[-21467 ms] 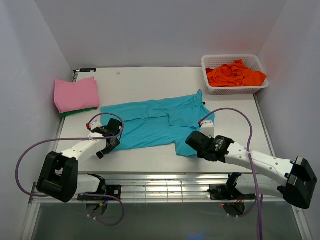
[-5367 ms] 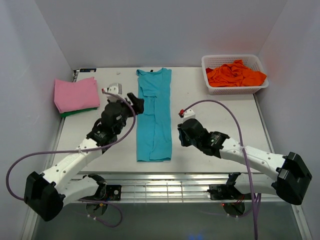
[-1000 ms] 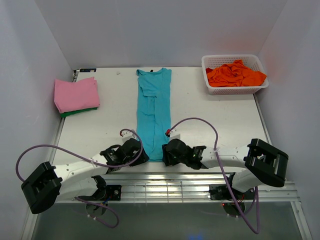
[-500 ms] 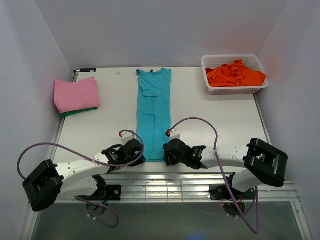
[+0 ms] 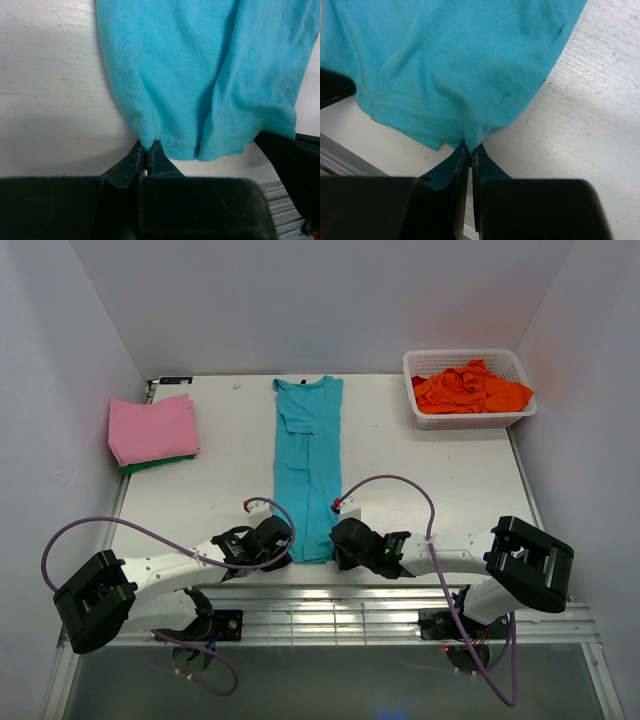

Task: Fold and stack the t-shirts
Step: Fold the tshirt

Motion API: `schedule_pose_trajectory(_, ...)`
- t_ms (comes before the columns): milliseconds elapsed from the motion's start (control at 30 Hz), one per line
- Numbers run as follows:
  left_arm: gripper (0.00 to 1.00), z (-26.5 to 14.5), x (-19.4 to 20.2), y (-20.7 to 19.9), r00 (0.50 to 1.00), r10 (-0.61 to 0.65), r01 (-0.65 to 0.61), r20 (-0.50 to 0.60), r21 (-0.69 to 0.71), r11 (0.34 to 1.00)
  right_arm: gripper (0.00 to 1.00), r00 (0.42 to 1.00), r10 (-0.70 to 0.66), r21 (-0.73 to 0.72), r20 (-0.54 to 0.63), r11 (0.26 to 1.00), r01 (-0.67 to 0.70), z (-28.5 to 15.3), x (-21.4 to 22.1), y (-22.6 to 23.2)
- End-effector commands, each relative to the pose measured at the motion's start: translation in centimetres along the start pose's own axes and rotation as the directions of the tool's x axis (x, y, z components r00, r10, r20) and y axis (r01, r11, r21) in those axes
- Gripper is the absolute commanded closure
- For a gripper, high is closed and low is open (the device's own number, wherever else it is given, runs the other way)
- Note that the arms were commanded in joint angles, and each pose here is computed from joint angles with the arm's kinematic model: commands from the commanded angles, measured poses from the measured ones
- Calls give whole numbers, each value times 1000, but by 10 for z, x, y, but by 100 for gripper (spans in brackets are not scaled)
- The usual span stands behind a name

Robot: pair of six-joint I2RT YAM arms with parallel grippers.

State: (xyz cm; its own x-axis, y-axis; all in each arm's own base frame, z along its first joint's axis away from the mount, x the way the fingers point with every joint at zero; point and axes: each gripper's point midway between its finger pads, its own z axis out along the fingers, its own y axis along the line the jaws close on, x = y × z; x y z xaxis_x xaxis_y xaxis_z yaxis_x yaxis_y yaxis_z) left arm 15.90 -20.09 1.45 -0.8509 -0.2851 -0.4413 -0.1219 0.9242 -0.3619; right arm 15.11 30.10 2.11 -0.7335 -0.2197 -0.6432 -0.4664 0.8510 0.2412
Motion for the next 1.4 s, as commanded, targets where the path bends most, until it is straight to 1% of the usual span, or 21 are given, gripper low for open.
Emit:
schedule_pose_trajectory(0, 100, 1, 38, 70, 986, 95, -123, -137, -217, 968, 92, 1000, -12, 18, 16, 1000, 12, -1, -7, 2)
schedule_pose_trajectory(100, 100, -2, 44, 68, 981, 111, -141, -157, -199, 970, 92, 1000, -25, 19, 8, 1000, 25, -4, -4, 4)
schedule_pose_trajectory(267, 100, -14, 59, 68, 975, 127, -164, -184, -201, 966, 92, 997, -54, 67, -52, 996, 57, -14, 15, 4)
schedule_pose_trajectory(333, 100, -21, 62, 70, 974, 128, -167, -185, -210, 963, 92, 995, -73, 66, -69, 995, 78, -19, 24, 10)
schedule_pose_trajectory(367, 100, -24, 65, 68, 977, 110, -149, -183, -212, 966, 92, 994, -81, 72, -75, 994, 86, -21, 28, 11)
schedule_pose_trajectory(400, 100, -28, 67, 62, 976, 122, -156, -180, -189, 969, 92, 993, -87, 83, -82, 992, 94, -26, 33, 15)
schedule_pose_trajectory(467, 100, -34, 70, 60, 979, 106, -139, -173, -195, 971, 92, 992, -92, 98, -84, 990, 100, -31, 36, 17)
schedule_pose_trajectory(500, 100, -38, 72, 56, 978, 121, -151, -170, -182, 971, 92, 992, -102, 114, -80, 987, 111, -37, 35, 19)
schedule_pose_trajectory(567, 100, -44, 65, 48, 982, 134, -158, -130, -193, 968, 92, 994, -89, 126, -64, 987, 96, -42, 31, 22)
schedule_pose_trajectory(667, 100, -49, 49, 37, 991, 123, -131, -52, -219, 967, 92, 997, -80, 143, -19, 986, 82, -49, 16, 26)
schedule_pose_trajectory(733, 100, -51, 39, 33, 992, 123, -122, -13, -229, 966, 92, 996, -80, 163, 26, 984, 74, -53, 1, 27)
schedule_pose_trajectory(767, 100, -53, 29, 25, 992, 118, -108, 34, -229, 967, 92, 995, -89, 172, 39, 982, 81, -54, -4, 27)
schedule_pose_trajectory(800, 100, -54, 24, 24, 991, 117, -101, 57, -237, 966, 92, 994, -94, 185, 60, 979, 82, -54, -11, 26)
schedule_pose_trajectory(867, 100, -57, 10, 16, 987, 112, -81, 117, -245, 966, 92, 992, -101, 190, 74, 978, 85, -53, -20, 30)
schedule_pose_trajectory(967, 100, -59, -1, 3, 980, 110, -71, 164, -230, 971, 92, 991, -114, 201, 72, 975, 98, -47, -28, 33)
schedule_pose_trajectory(1200, 100, -56, -6, -17, 974, 134, -97, 181, -199, 975, 92, 989, -140, 234, 49, 964, 124, -31, -30, 37)
schedule_pose_trajectory(1367, 100, -56, -15, -23, 965, 132, -88, 228, -191, 978, 92, 989, -131, 240, 62, 964, 113, -26, -39, 35)
